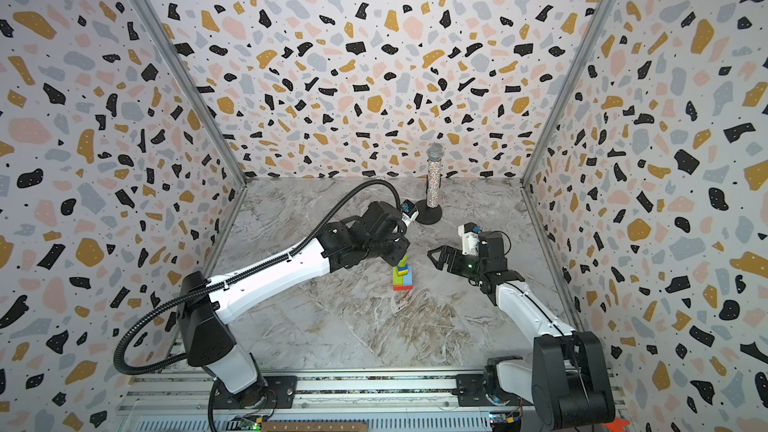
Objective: Build the wood block tower
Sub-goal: 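Carry the yellow wedge block with the left gripper over the tower, then lower the yellow wedge block with the left gripper onto the lime-green cylinder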
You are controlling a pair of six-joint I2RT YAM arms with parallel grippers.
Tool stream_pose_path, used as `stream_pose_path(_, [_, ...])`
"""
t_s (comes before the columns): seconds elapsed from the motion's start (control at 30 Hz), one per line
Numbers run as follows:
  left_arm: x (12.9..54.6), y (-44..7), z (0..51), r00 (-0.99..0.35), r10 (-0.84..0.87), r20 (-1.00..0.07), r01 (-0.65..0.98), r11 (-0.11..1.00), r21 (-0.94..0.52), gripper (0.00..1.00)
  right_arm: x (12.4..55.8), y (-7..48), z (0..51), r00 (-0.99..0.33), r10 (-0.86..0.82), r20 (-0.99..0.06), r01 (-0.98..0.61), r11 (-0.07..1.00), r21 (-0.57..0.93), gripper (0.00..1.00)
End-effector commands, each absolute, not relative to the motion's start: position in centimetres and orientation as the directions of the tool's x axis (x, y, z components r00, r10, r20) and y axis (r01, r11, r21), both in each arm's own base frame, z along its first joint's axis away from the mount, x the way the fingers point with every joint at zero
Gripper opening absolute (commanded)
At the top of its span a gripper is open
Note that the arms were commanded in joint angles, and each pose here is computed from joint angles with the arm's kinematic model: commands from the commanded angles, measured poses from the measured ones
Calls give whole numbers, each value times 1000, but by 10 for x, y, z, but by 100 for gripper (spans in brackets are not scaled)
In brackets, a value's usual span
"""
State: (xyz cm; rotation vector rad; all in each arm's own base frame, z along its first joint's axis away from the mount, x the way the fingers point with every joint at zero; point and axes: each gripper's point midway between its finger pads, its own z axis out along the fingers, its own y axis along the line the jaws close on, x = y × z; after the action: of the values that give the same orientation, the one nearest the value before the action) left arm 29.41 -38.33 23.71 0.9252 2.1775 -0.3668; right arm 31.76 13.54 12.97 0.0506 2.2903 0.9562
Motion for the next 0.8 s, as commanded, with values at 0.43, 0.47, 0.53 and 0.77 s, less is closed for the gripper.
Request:
stream_pose_path(0.43, [291,-389,220,-449,628,-636,745,656,122,27,318,141,133,-781,268,-564,-238,706,667,99])
stream_pose_path(0.47, [292,-389,220,-450,629,-634,743,657,124,27,318,141,133,-781,269,-563,-238,706,667,99])
stream_pose_path(0.53, [292,-390,219,-455,629,-630,745,656,117,27,318,141,132,-781,268,-564,-241,704,668,99])
stream_pose_path(0.77, [300,-392,217,-479,605,-636,734,674,88,28,317,143,131,-787,268,-556,-244,693,679,99])
